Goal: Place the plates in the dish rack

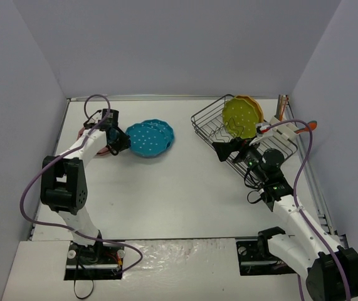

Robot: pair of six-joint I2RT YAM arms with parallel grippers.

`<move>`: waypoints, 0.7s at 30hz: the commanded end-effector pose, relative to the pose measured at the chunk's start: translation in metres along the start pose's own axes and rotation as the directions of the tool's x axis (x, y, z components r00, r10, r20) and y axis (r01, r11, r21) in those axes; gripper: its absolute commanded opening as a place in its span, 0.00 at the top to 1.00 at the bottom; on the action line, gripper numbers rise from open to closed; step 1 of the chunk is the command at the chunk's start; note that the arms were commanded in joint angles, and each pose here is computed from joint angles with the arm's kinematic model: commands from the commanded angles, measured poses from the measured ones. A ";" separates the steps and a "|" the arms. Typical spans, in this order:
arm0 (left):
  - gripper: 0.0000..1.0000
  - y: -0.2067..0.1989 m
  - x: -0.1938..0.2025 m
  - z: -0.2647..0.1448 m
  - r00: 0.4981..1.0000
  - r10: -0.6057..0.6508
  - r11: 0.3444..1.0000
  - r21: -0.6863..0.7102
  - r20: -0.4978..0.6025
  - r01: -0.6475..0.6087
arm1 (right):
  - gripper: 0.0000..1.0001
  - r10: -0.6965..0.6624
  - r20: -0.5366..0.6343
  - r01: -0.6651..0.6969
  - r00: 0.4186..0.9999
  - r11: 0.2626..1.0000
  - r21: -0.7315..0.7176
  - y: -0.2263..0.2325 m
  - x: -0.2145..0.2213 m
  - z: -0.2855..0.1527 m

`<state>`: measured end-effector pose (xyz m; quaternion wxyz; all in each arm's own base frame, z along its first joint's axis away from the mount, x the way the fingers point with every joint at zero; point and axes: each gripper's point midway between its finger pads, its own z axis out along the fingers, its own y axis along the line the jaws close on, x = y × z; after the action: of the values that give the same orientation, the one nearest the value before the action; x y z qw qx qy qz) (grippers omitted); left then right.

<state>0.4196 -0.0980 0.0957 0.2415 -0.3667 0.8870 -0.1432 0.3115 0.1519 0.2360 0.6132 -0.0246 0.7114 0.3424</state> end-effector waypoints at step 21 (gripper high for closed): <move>0.78 -0.009 -0.019 -0.005 0.999 -0.018 0.990 0.140 0.039 0.013 | 0.00 -0.020 0.069 0.026 0.997 0.996 -0.080 0.018 -0.018 0.004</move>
<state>0.4128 -0.0879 0.0748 0.2290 -0.3711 0.8858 -0.1586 0.3126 0.1541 0.2298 0.6067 -0.0270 0.7156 0.3450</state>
